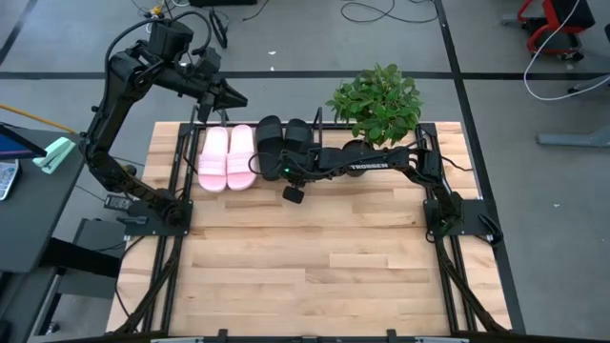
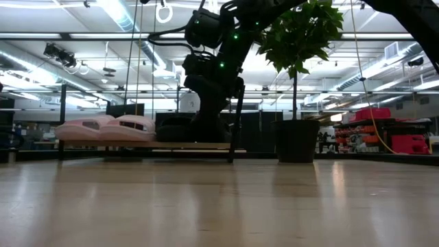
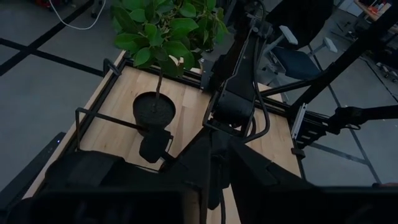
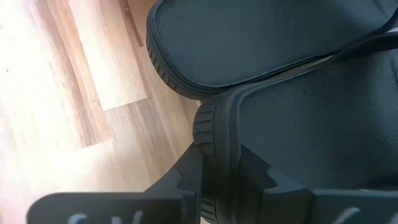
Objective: Pick and place slides into the shelf
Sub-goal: Put the black slide on the shelf, then return to Home Position
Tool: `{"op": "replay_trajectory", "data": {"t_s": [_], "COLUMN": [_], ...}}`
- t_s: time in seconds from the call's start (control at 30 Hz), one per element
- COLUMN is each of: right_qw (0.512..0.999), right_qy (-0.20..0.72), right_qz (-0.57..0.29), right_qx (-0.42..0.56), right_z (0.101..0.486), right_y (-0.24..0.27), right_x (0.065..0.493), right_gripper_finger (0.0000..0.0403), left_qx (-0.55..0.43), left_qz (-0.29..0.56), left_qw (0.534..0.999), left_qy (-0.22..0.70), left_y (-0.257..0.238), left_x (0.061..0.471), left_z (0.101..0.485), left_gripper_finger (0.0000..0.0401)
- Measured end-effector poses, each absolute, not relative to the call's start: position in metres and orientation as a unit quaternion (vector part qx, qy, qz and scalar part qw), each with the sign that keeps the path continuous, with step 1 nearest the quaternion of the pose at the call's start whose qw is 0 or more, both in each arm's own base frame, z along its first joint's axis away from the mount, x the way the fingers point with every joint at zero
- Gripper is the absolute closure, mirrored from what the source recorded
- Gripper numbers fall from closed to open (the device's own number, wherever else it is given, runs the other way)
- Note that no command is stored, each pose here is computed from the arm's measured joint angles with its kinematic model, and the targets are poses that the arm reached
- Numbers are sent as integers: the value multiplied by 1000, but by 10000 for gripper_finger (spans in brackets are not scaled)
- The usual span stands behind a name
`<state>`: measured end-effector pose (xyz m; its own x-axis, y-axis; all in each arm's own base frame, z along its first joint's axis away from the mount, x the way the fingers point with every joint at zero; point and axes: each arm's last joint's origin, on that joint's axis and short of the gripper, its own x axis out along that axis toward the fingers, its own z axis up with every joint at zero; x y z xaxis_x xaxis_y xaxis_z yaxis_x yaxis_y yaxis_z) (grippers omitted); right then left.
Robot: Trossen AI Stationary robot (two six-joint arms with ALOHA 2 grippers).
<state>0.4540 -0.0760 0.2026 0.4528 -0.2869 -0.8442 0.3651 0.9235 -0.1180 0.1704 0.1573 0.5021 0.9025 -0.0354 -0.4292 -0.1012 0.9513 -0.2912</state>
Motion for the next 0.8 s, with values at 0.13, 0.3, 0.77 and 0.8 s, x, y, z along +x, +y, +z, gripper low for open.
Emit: {"op": "replay_trajectory", "data": {"t_s": [0.13, 0.3, 0.77, 0.8], "right_qw": [851, 849, 849, 849], "right_qy": [489, 491, 498, 498], "right_qz": [-190, -189, -173, -176], "right_qx": [40, 39, 33, 32], "right_z": [202, 202, 200, 200], "right_y": [-76, -76, -75, -76], "right_x": [454, 453, 453, 453], "right_gripper_finger": [345, 345, 206, 201], "left_qx": [-155, -155, -156, -156], "left_qz": [17, 17, 17, 17], "left_qw": [963, 963, 963, 963], "left_qy": [220, 220, 221, 221], "left_y": [157, 157, 157, 157], "left_x": [170, 170, 170, 170], "left_z": [502, 502, 502, 502], "left_gripper_finger": [337, 342, 342, 340]}}
